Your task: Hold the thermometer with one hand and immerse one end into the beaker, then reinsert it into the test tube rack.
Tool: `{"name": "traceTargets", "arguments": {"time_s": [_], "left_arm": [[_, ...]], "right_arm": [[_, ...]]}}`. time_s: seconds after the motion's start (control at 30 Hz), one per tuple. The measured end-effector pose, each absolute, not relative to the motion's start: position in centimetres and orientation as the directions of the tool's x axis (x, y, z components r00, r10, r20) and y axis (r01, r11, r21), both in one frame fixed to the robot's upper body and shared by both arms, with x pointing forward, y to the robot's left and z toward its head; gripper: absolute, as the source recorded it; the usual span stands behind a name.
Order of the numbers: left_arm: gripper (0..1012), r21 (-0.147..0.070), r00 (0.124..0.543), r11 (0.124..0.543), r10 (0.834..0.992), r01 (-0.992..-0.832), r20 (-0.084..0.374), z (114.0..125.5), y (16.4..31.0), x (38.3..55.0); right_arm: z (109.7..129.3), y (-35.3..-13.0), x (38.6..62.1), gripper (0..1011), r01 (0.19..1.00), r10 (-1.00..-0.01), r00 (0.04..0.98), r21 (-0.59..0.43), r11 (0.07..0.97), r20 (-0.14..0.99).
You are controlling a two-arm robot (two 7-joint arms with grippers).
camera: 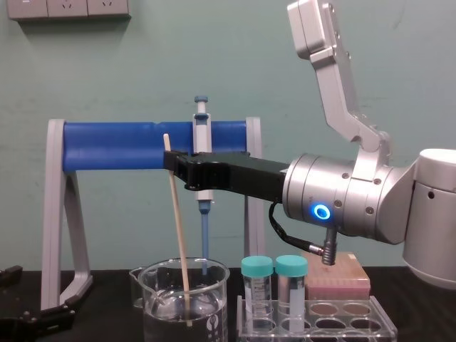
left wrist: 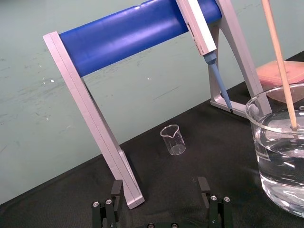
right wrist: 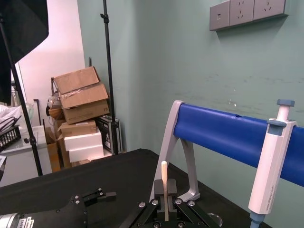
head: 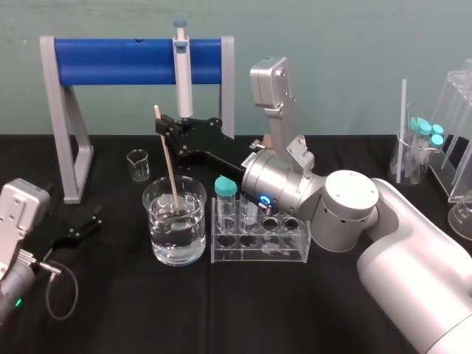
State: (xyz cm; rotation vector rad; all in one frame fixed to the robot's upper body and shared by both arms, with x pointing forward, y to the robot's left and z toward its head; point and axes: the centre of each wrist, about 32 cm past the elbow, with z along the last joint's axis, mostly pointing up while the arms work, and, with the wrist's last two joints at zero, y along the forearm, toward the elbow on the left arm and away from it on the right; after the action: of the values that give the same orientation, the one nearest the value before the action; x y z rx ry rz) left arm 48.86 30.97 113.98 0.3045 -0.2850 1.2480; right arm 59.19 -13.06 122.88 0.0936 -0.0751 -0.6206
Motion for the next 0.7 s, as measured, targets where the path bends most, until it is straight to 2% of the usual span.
{"name": "traceTargets", "arguments": {"time_s": [0.7], "left_arm": [[1004, 0.07, 0.292, 0.287, 0.88, -0.955, 0.374, 113.98, 30.97, 48.86]], "right_arm": [[122.88, -13.05, 59.19, 36, 0.577, -0.583, 0.811, 0.11, 0.81, 0.042]]}}
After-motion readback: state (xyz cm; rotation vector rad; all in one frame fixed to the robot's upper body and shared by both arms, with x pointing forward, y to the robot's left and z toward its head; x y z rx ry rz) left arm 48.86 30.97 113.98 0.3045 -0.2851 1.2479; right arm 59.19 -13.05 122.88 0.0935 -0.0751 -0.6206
